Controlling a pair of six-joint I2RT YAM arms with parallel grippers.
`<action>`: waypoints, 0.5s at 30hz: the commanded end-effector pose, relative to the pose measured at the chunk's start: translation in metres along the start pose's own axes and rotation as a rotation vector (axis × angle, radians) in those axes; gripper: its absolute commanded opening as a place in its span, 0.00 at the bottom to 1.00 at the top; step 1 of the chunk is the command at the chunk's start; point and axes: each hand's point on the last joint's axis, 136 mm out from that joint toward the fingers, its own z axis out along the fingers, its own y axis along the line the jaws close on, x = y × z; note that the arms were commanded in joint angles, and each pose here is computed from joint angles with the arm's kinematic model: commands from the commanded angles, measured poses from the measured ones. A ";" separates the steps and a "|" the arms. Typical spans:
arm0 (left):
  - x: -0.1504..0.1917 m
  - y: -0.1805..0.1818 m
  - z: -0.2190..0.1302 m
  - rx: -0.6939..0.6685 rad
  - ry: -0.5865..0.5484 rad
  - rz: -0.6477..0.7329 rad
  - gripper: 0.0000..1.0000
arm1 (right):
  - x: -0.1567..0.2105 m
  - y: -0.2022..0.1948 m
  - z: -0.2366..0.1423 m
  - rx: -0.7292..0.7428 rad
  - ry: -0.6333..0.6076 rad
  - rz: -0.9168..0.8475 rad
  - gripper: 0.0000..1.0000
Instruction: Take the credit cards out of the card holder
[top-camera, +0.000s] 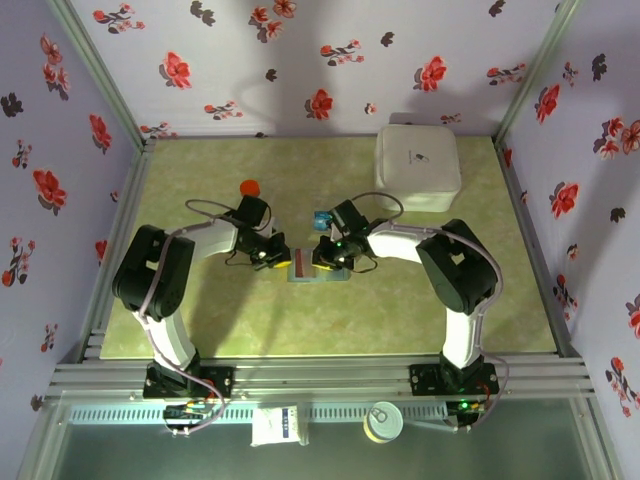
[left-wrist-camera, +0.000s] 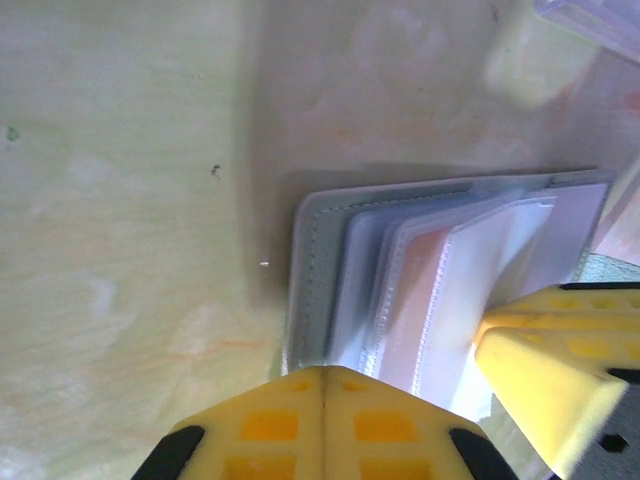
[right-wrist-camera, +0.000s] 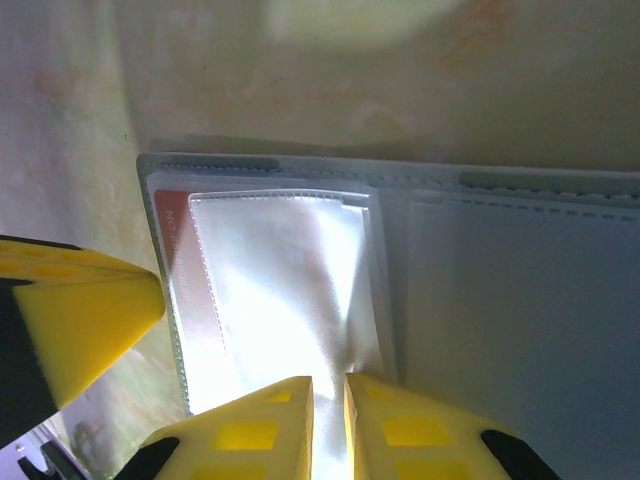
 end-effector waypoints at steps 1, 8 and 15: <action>-0.009 -0.019 -0.019 0.028 -0.048 0.037 0.00 | -0.001 0.003 -0.004 -0.052 -0.009 0.030 0.17; -0.010 -0.036 -0.025 0.085 -0.054 0.032 0.06 | -0.003 0.000 -0.002 -0.108 -0.013 0.060 0.17; -0.006 -0.049 -0.012 0.121 -0.033 0.032 0.18 | -0.003 0.000 0.000 -0.144 -0.014 0.078 0.17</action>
